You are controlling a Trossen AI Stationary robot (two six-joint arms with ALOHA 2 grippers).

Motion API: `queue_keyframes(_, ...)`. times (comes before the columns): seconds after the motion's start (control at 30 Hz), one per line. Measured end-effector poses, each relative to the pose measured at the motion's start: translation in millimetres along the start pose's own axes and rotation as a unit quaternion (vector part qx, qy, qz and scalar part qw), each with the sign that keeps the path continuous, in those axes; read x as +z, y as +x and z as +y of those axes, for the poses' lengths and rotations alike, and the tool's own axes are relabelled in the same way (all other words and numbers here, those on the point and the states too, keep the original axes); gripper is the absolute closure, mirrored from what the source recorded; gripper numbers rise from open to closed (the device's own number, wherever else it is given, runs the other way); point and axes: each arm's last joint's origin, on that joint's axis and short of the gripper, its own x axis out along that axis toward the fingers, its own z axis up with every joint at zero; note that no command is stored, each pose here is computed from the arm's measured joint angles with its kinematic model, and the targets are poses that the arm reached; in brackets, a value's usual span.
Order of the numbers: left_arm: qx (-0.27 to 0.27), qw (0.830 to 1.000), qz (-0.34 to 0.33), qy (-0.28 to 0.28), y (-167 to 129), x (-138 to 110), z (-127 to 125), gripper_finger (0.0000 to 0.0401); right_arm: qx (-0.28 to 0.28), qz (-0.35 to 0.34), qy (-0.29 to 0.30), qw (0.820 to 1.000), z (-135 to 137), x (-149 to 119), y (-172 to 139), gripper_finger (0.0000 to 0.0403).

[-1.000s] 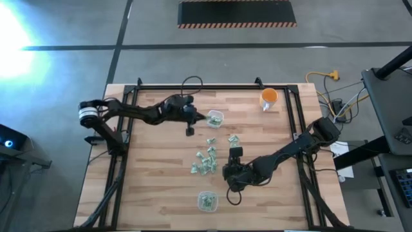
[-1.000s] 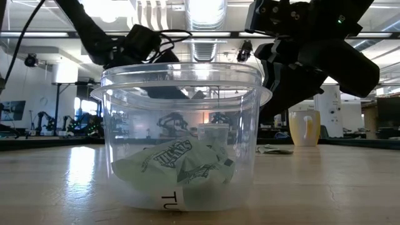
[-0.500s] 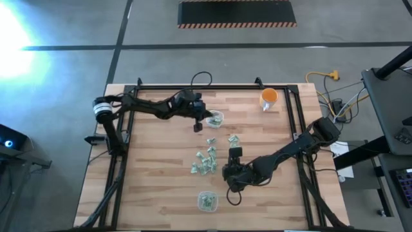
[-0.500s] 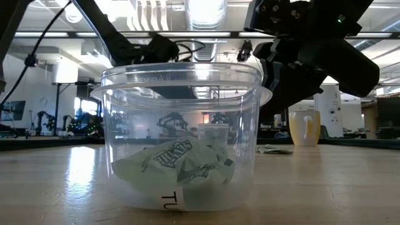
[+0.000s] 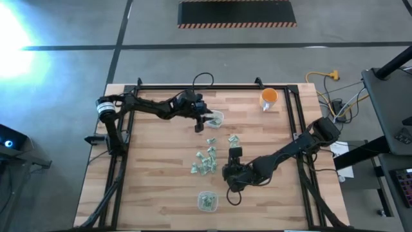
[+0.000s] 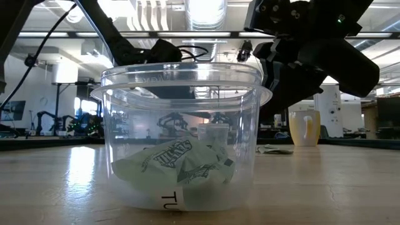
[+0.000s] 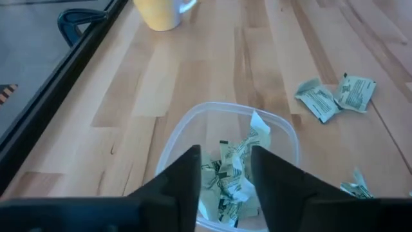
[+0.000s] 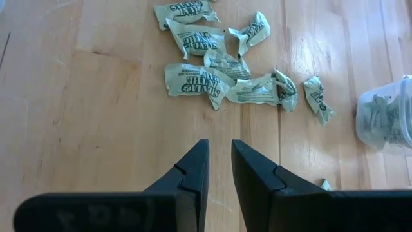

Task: Pick and place items into bin
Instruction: Put the stevia packet into the bottom transparent bin

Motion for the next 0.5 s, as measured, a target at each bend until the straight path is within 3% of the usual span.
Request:
queue_keyframes(0.3, -0.008, 1.000, 0.024, -0.005, -15, 9, -3, 0.0235, -0.012, 0.025, -0.007, 1.000, -2, -9, 3, 0.0346)
queue_keyframes(0.5, -0.032, 0.997, 0.073, -0.010, -41, 18, -15, 0.0235, -0.048, 0.067, 0.042, 0.996, -18, -24, 16, 0.0346)
